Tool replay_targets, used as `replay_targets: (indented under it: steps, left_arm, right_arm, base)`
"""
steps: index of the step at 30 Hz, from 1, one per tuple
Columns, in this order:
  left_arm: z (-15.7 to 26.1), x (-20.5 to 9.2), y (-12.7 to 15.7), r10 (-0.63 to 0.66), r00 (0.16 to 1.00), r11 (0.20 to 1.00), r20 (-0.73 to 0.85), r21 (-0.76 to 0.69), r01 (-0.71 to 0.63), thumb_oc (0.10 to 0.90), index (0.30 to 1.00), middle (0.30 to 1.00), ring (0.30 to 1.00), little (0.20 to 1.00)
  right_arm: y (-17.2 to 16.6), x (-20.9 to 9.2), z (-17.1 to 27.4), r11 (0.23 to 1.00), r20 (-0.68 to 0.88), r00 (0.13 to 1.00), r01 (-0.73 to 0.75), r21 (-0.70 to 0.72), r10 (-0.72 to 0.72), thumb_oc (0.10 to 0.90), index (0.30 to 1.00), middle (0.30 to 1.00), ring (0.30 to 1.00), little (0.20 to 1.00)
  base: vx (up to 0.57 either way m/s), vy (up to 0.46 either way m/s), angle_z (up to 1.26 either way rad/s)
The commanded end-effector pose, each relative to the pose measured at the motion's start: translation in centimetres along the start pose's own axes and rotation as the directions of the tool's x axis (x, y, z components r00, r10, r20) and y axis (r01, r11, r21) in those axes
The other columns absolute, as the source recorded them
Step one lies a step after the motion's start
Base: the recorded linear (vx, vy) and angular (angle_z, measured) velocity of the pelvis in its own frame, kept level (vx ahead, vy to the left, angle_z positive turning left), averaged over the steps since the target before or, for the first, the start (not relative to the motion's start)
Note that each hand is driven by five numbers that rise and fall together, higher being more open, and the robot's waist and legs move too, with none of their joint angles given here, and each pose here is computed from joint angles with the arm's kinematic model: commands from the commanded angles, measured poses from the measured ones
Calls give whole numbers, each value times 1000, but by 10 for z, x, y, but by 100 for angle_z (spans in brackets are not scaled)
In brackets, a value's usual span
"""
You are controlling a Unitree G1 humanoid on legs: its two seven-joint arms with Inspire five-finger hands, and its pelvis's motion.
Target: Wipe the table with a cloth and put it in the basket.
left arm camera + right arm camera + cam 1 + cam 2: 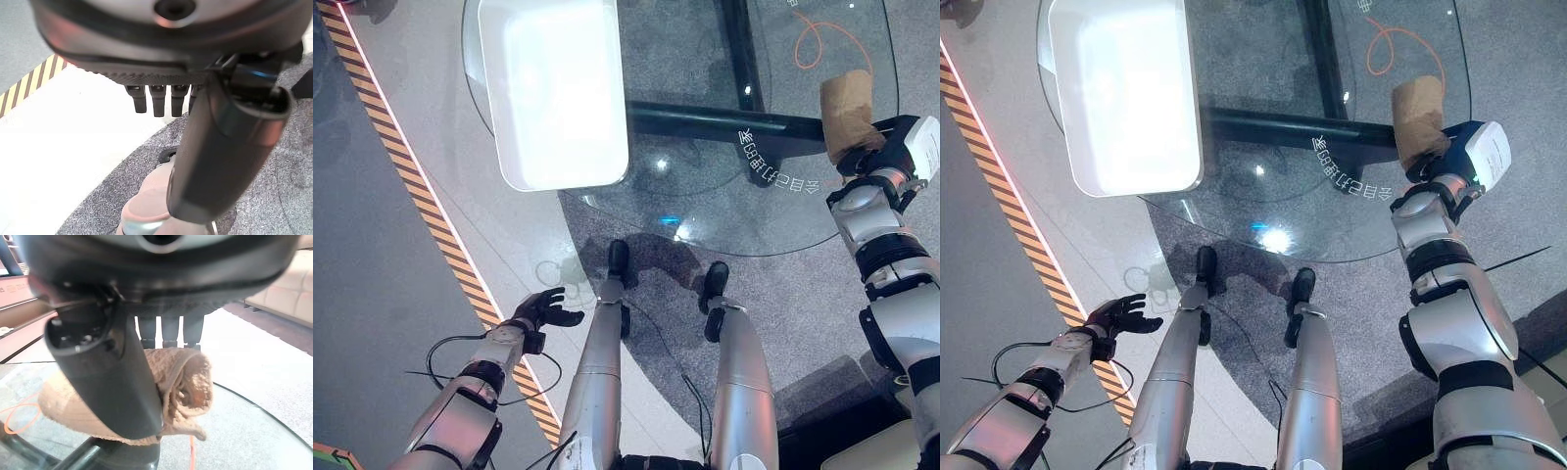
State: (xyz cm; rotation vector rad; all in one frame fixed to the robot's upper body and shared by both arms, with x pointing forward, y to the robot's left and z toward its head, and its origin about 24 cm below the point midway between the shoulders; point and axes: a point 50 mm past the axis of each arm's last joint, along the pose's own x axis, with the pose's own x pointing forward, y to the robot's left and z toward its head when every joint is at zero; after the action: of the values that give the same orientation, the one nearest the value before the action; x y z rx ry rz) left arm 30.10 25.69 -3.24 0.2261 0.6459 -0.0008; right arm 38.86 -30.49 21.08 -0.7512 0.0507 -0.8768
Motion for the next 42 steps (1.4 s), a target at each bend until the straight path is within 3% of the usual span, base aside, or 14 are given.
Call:
replay_targets:
  steps: [1,8,16,27,42]
  left_arm:
    - [-29,-8,22,77,992,994,-100,-63,-84,800,900,900,900,900]
    - [-28,-7,18,66,994,996,-92,-59,-72,800,900,900,900,900]
    - [-23,-3,4,50,996,997,-78,-48,-54,800,900,900,900,900]
    - [-27,-1,-15,14,998,999,-68,-35,-17,800,900,900,900,900]
    - [-29,1,-35,-21,998,999,-58,-26,19,800,900,900,900,900]
  right_arm:
    - [-65,27,-41,962,-67,965,242,-123,-252,100,300,300,300,200]
    - [-55,25,-5,976,102,977,195,-98,-186,100,300,300,300,200]
    - [-25,0,75,993,397,917,84,-86,-43,100,300,300,300,200]
    - [7,-35,117,990,527,845,-23,-137,92,100,300,300,300,200]
    - [47,-78,134,950,636,711,-159,-270,300,100,300,300,300,200]
  base:
    - [0,0,0]
    - [0,0,0]
    - [-5,0,-2]
    - [-1,2,-1]
    - [0,0,0]
